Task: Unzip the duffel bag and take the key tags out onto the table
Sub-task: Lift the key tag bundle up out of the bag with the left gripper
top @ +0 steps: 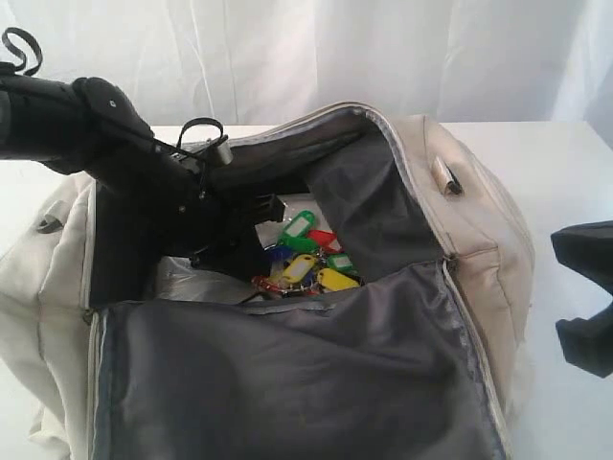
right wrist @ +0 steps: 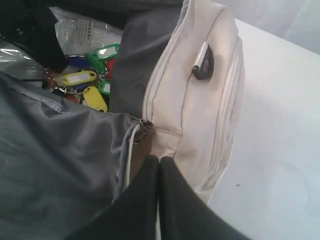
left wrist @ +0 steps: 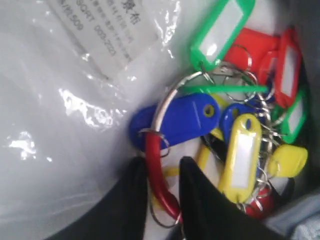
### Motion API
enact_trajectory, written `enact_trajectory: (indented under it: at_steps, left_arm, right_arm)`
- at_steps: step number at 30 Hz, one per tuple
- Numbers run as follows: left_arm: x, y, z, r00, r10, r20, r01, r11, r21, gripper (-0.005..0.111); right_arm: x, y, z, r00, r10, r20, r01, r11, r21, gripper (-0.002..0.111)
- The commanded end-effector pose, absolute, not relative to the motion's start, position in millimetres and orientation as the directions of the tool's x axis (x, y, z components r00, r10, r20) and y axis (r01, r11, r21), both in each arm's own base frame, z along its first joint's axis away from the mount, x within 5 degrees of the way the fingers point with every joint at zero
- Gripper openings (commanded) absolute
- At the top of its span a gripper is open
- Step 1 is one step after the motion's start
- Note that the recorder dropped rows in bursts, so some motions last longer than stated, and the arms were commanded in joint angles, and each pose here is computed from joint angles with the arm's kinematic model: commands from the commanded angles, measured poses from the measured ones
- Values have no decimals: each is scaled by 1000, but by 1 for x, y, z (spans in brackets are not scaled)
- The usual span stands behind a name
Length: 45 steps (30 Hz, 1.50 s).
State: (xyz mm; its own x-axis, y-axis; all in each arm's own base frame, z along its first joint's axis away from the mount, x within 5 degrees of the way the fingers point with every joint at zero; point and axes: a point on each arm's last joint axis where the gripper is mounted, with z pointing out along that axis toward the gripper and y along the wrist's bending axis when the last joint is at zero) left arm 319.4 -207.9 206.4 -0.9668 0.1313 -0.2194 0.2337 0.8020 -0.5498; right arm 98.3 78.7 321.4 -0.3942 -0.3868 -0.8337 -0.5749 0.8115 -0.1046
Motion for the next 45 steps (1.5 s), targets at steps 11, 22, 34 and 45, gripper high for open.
enact_trajectory:
  at_steps: [11,22,34,45]
  left_arm:
    - [314,-209,262,-892,234,-386,426,722,-546,0]
    - [282,-188,356,-735,256,-628,599,679,-424,0]
    - [247,-168,401,-642,286,-712,666,668,-331,0]
    - [194,-116,439,-588,342,-733,591,800,-101,0]
  right_arm:
    - [101,77,318,-348,-405,-846,-557,815,-161,0]
    - [103,75,319,-346,-392,-852,-530,831,-168,0]
    - [103,75,319,-346,-392,-852,-530,831,-168,0]
    - [103,74,319,-345,-399,-849,-526,832,-177,0]
